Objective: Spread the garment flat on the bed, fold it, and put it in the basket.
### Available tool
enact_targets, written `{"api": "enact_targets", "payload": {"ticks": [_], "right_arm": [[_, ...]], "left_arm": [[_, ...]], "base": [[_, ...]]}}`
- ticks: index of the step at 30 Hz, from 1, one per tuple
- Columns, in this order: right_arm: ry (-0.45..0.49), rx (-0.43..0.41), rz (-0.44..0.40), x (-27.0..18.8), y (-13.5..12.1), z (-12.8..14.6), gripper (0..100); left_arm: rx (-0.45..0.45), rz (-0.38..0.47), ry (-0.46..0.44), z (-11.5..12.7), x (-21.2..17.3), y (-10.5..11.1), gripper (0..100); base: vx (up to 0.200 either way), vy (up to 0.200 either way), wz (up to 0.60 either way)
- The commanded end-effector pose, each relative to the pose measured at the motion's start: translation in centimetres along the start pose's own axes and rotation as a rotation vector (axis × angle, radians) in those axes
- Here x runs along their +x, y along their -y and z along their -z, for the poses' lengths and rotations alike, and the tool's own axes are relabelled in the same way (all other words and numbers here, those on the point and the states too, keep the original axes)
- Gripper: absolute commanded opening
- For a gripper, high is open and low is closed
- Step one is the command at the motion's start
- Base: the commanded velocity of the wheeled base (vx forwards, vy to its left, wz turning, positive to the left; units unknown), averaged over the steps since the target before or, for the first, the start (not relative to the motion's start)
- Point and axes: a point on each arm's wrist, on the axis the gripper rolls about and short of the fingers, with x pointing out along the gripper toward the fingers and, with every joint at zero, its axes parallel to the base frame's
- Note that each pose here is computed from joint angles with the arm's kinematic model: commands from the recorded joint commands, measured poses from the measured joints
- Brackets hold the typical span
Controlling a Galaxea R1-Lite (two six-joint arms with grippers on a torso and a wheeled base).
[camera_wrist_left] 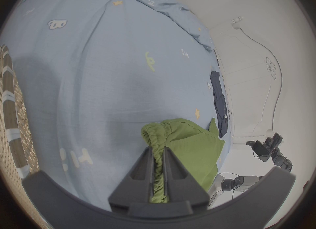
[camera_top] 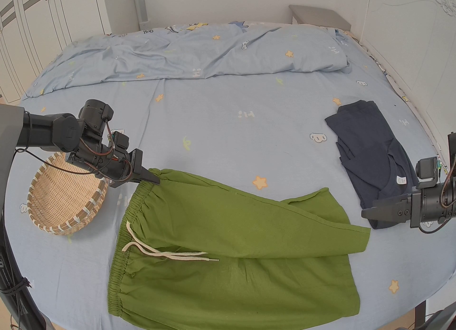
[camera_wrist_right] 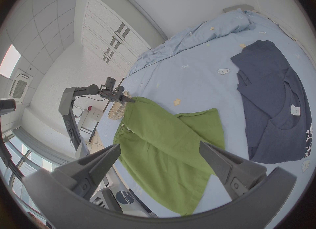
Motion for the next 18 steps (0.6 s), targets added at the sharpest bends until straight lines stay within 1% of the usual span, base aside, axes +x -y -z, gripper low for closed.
{"api": "enact_targets", "payload": {"ticks": [1,4,6,7,9,10,14,18], "right_arm": [[-0.032,0.084,0.051,1.3,2.9,0.3,100],[-0.055,0.168,0.093,1.4,5.0,1.4,100],[-0.054,0.204,0.120,1.2,6.0,1.9,100],[-0.057,0.221,0.132,1.3,6.6,2.1,100],[-0.057,0.221,0.132,1.3,6.6,2.1,100],[-0.076,0.261,0.150,2.0,8.2,2.8,100],[-0.083,0.285,0.162,2.7,9.5,4.0,100],[-0.088,0.294,0.165,3.0,9.9,4.7,100]], "left_arm": [[0.007,0.002,0.008,-0.1,-0.2,0.2,0],[0.006,0.003,0.002,0.1,-0.1,0.2,0],[0.006,0.003,-0.001,0.1,0.0,0.2,0],[0.006,0.003,-0.001,0.1,0.0,0.2,0],[0.006,0.003,-0.001,0.1,0.0,0.2,0],[0.003,0.001,0.004,0.0,-0.1,0.0,0],[-0.002,-0.004,0.008,-0.1,-0.2,-0.2,0],[-0.002,-0.004,0.006,0.0,-0.2,-0.2,0]], "base": [[0.000,0.000,0.00],[0.000,0.000,0.00],[0.000,0.000,0.00],[0.000,0.000,0.00],[0.000,0.000,0.00],[0.000,0.000,0.00],[0.000,0.000,0.00],[0.000,0.000,0.00]]}}
